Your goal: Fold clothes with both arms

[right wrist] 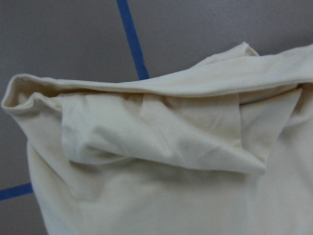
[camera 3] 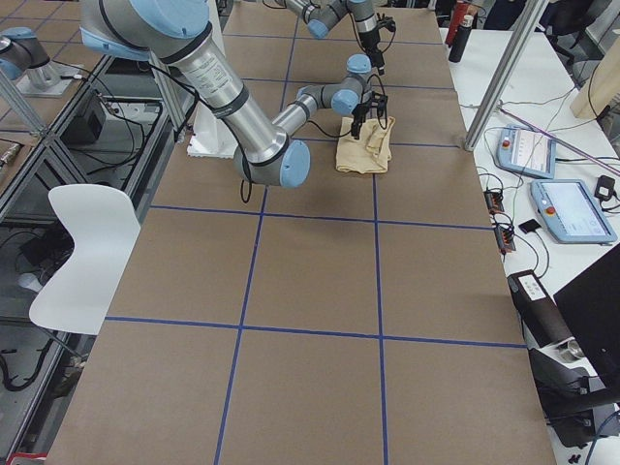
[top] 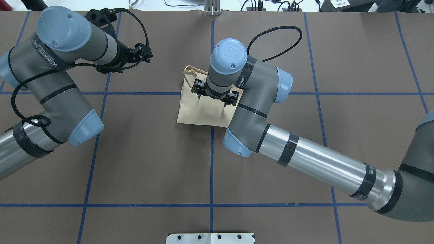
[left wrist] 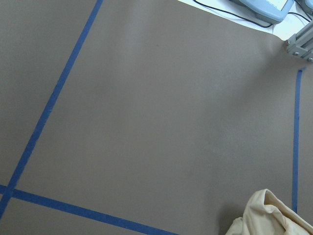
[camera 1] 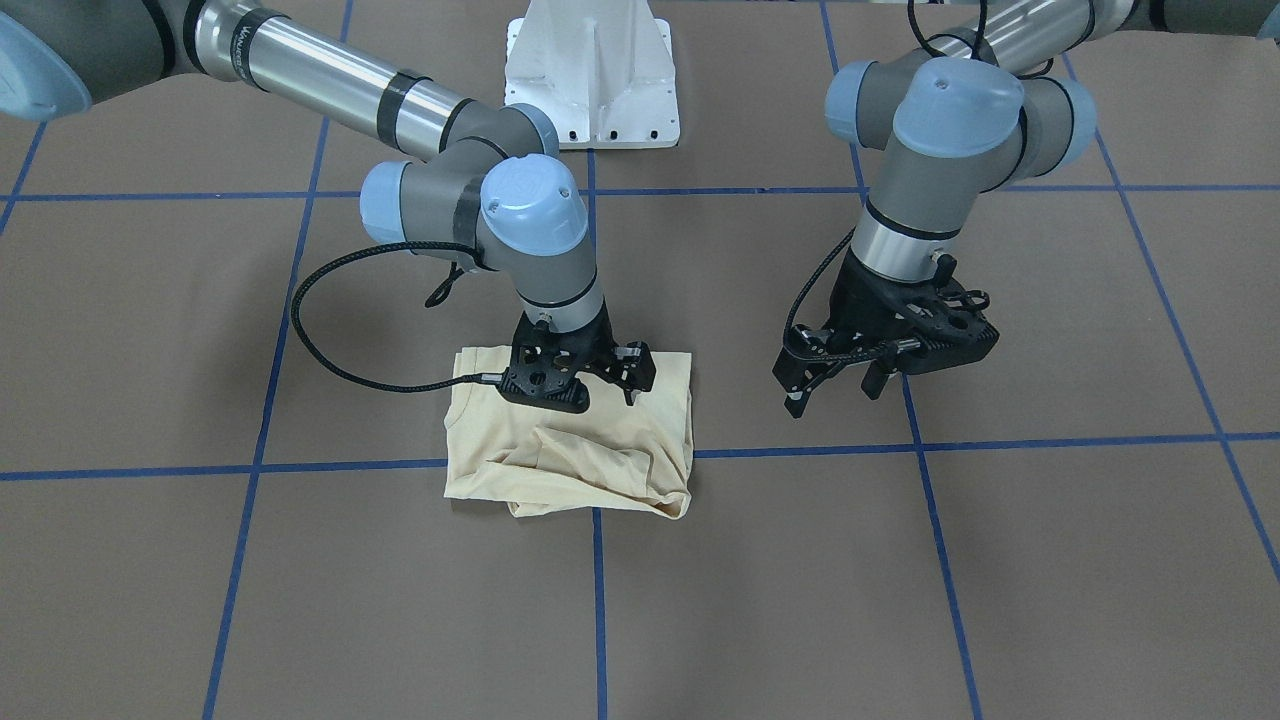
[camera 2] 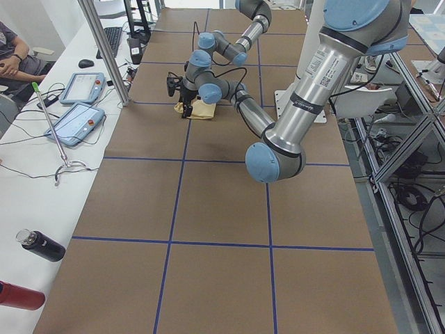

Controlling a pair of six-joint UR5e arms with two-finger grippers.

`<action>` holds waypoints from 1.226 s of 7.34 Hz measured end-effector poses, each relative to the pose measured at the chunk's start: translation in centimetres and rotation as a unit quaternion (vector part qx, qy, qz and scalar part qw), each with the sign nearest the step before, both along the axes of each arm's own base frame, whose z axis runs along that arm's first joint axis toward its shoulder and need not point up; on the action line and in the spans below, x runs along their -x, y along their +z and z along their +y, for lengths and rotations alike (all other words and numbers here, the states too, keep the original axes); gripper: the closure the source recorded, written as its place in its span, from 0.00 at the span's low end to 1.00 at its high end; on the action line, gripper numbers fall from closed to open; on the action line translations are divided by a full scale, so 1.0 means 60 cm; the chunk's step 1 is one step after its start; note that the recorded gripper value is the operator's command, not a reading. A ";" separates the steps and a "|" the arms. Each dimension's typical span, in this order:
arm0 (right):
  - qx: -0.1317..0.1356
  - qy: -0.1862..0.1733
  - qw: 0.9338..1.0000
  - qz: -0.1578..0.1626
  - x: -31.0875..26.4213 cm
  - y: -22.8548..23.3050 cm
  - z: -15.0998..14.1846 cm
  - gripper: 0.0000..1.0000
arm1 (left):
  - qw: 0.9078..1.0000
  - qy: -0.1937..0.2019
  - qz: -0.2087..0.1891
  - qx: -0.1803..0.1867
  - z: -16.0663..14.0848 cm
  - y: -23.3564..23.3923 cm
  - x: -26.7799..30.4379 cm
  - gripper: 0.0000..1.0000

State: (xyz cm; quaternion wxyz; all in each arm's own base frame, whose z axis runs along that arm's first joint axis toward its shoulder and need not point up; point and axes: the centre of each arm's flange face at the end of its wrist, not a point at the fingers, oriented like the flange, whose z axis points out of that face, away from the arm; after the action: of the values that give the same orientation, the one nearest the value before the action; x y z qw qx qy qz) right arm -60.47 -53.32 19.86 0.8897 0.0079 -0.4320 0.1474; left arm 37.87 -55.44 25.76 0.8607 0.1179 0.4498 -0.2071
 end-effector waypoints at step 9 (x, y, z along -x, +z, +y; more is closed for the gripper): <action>-0.080 0.035 0.995 0.046 -0.034 0.029 -0.197 0.01 | 1.000 0.008 0.015 0.000 0.019 -0.016 0.012 0.01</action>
State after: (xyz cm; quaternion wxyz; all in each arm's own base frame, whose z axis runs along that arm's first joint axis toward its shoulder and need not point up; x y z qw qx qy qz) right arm -58.42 -65.14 21.61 0.8995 0.1008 -0.4005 0.1429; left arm 37.18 -54.31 24.81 0.8555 0.1115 0.4635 -0.2019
